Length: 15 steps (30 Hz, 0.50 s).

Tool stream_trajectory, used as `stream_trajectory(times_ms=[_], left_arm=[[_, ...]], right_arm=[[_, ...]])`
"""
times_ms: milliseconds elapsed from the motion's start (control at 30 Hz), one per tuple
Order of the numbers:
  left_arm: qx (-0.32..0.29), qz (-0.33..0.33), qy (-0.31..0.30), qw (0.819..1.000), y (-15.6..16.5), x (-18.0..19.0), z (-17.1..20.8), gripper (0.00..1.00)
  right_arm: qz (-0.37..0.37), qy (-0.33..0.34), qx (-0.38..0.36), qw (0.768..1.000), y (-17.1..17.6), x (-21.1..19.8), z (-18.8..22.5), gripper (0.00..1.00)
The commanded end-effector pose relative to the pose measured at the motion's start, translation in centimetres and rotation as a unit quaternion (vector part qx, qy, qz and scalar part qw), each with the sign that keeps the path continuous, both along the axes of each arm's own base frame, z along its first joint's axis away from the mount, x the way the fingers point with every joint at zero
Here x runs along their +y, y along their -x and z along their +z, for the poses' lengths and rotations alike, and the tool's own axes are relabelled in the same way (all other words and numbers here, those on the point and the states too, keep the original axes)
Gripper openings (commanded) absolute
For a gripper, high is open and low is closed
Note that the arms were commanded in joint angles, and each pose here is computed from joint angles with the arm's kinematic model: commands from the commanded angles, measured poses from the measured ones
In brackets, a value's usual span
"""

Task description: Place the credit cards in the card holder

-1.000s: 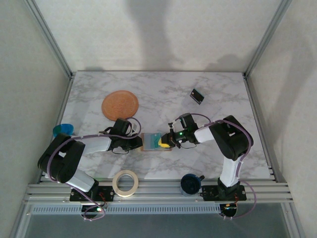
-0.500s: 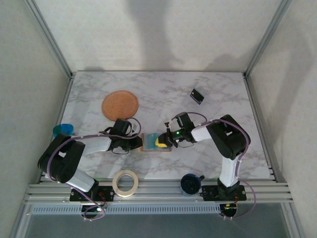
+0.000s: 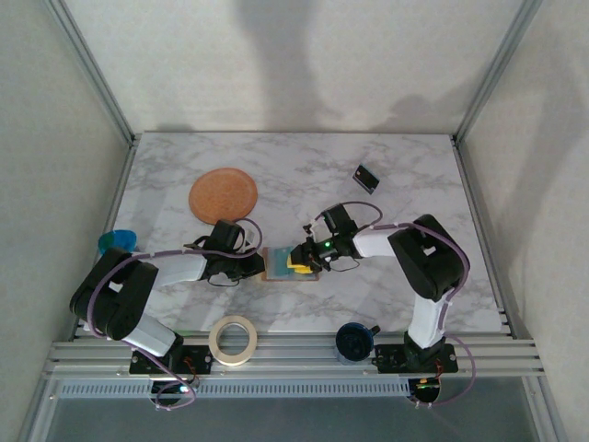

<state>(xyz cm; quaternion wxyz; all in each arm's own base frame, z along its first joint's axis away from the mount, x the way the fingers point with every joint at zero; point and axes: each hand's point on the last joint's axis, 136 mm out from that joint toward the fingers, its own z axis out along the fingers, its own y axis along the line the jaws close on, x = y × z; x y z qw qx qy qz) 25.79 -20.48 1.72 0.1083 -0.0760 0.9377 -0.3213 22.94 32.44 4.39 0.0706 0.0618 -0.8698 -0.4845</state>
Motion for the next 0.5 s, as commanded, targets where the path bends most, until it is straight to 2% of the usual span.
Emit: stream_trajectory(times_ms=[0,133,300,400,467], left_arm=[[-0.001,-0.010,0.002,1.000,0.6,-0.2,-0.1,0.09],[-0.003,-0.008,0.004,1.000,0.6,-0.3,-0.1,0.08],[-0.005,-0.010,0.005,1.000,0.4,-0.4,0.1,0.07],[-0.005,-0.011,0.007,1.000,0.3,-0.5,0.2,0.06],[-0.005,-0.013,0.010,1.000,0.4,-0.6,0.2,0.06]], right_arm=[[0.012,0.035,-0.006,0.999,0.7,-0.7,-0.4,0.28],[0.009,0.044,-0.009,0.999,0.6,-0.9,-0.7,0.28],[0.014,0.035,-0.009,0.999,0.6,-0.5,-0.6,0.09],[0.017,0.027,-0.005,0.999,0.6,-0.1,-0.6,0.02],[0.021,0.024,-0.006,0.999,0.7,0.4,-0.5,0.02]])
